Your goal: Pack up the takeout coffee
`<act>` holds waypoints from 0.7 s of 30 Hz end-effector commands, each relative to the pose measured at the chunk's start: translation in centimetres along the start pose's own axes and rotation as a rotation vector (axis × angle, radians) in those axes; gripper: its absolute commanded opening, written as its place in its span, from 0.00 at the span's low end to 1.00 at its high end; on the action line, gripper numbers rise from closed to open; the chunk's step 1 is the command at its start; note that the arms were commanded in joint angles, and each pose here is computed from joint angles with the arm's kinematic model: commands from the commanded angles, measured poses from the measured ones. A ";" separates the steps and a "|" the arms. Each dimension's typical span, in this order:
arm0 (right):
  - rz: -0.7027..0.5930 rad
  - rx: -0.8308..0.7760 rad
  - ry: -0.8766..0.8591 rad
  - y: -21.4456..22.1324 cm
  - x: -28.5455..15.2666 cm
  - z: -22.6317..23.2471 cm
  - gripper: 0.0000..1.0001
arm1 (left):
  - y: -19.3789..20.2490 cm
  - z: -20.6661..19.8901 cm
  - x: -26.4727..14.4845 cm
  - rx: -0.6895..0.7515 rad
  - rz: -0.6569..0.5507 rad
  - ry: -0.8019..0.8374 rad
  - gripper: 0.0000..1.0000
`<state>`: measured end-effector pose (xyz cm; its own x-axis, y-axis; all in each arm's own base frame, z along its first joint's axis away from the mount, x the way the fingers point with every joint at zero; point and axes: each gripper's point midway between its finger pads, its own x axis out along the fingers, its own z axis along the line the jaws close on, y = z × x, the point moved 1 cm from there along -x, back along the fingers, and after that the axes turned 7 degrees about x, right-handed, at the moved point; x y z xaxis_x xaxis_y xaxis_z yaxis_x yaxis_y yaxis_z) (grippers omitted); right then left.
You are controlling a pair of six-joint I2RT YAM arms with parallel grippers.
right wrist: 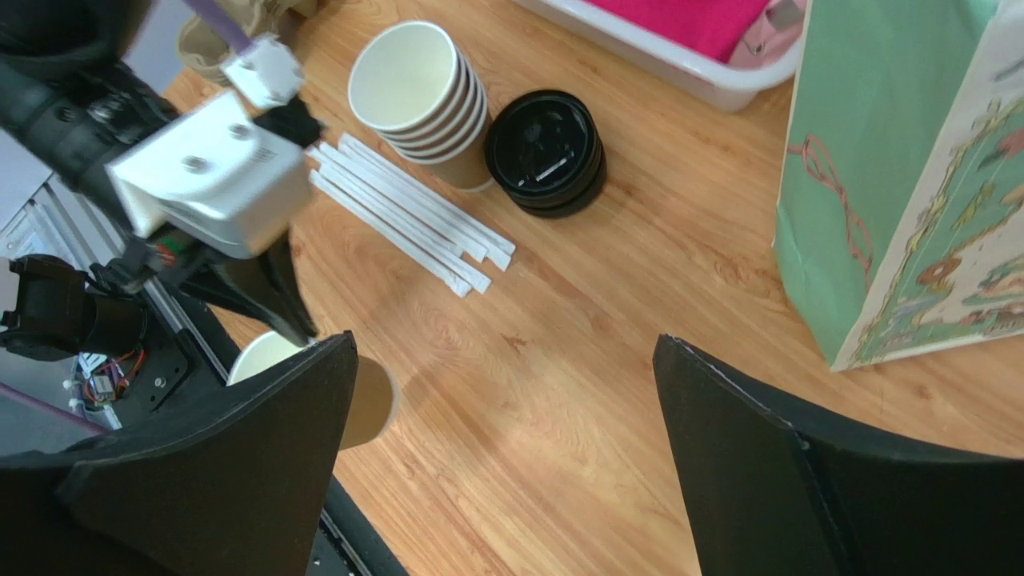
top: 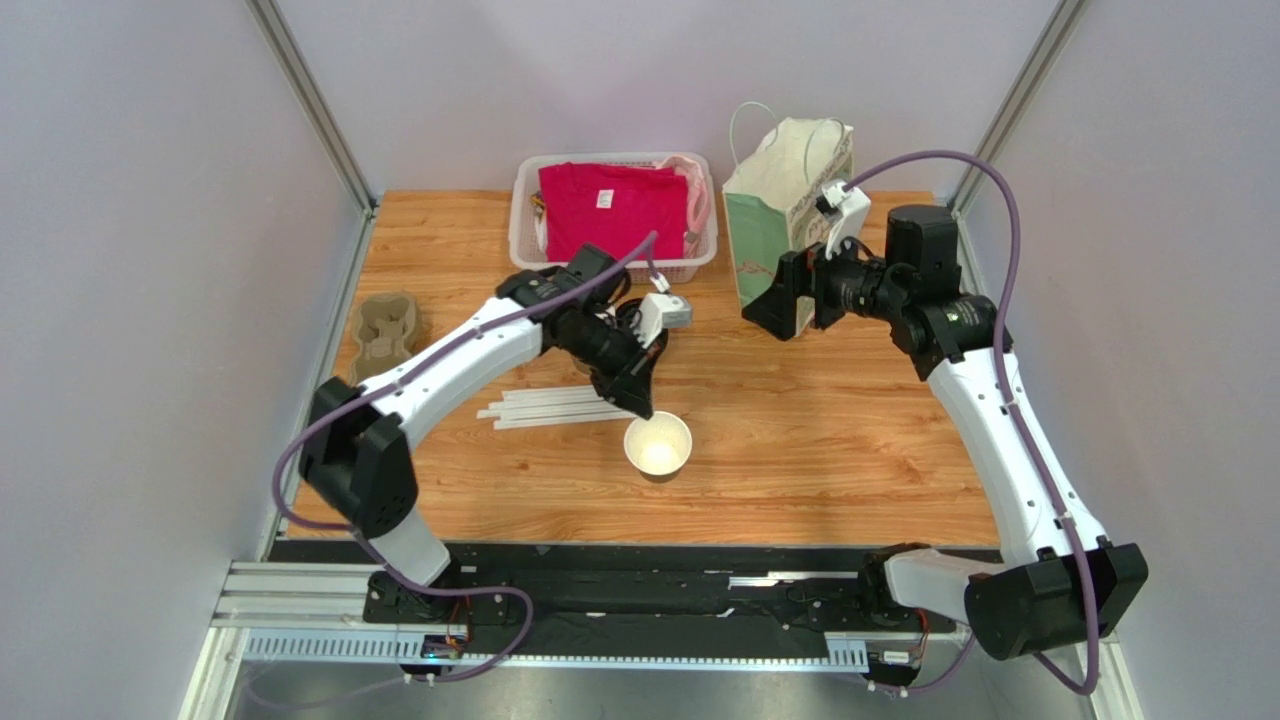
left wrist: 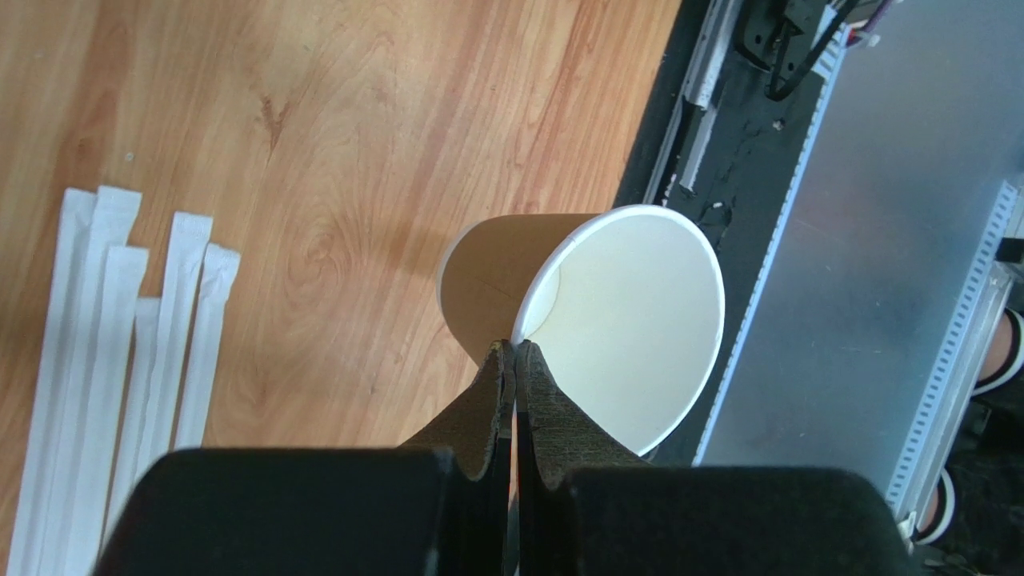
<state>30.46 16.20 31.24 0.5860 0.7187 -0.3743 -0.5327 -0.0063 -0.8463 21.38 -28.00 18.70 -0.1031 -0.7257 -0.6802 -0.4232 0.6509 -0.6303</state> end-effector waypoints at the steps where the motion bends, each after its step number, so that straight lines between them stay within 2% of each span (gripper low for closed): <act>1: -0.011 -0.015 0.024 0.6 -1.1 0.0 1.00 | -1.6 2.5 3.2 0.039 -0.007 -0.016 0.00; 9: 0.005 0.005 0.012 1.6 -0.4 -0.5 1.00 | -0.6 4.5 5.5 0.010 0.027 -0.055 0.01; 12: 0.023 0.029 0.005 1.8 0.2 -0.8 1.00 | 0.0 5.0 6.0 0.001 0.037 -0.062 0.05; 15: 0.038 0.041 -0.004 1.8 0.6 -1.0 1.00 | 0.3 5.1 6.3 -0.008 0.045 -0.058 0.14; 18: 0.043 0.044 0.001 1.7 0.8 -1.2 1.00 | 0.1 4.7 5.9 -0.001 0.035 -0.057 0.28; 21: 0.048 0.046 0.000 1.5 1.1 -1.3 1.00 | -0.3 4.3 5.2 0.014 0.026 -0.064 0.38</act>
<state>30.34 15.88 27.33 0.5417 0.7060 -0.4562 -0.6294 -0.0191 -0.7769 24.83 -30.66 11.96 -0.0836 -0.6638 -0.7432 -0.4449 0.6923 -0.5682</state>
